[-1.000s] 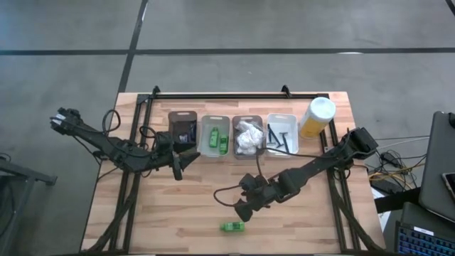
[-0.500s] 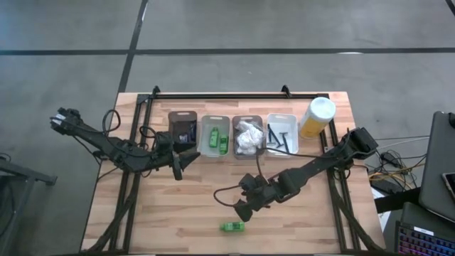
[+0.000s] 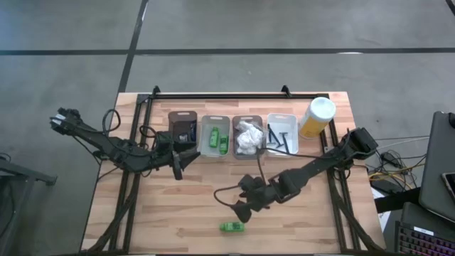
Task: Pick & Place Travel size toiletries
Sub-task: Put the green shampoo into the gray bin
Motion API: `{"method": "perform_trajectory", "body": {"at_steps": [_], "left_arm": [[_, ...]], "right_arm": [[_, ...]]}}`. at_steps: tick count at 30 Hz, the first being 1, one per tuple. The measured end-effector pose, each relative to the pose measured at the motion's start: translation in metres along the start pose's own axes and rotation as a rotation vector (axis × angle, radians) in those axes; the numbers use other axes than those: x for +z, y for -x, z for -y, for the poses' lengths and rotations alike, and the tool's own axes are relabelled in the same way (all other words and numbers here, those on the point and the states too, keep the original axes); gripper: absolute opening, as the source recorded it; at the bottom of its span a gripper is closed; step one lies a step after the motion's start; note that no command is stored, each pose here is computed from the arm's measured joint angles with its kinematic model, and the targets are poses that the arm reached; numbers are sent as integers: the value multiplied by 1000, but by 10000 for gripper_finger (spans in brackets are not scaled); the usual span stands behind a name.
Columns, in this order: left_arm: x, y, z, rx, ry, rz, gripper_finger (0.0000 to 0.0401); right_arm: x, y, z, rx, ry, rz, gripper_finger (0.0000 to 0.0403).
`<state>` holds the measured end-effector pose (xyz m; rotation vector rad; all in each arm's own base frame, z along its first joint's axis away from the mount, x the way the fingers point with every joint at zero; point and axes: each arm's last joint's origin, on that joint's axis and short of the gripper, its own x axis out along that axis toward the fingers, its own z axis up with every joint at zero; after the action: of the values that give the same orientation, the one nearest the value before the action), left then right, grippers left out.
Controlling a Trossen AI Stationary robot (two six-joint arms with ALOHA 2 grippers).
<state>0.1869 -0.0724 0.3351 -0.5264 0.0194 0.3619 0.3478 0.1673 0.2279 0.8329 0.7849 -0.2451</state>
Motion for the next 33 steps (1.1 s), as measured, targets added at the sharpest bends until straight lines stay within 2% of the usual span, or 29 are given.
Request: {"method": "perform_trajectory", "body": {"at_steps": [8,19,33], "left_arm": [[-5,-1,-2,-3,27,-18,236],[-9,-2,-4,6,21,-21,236],[-6,-3,-5,26,35,10,236]], "right_arm": [[2,0,-1,10,-19,14,303],[8,-2,3,-11,63,23,272],[32,-7,16,-44,81,35,298]]}}
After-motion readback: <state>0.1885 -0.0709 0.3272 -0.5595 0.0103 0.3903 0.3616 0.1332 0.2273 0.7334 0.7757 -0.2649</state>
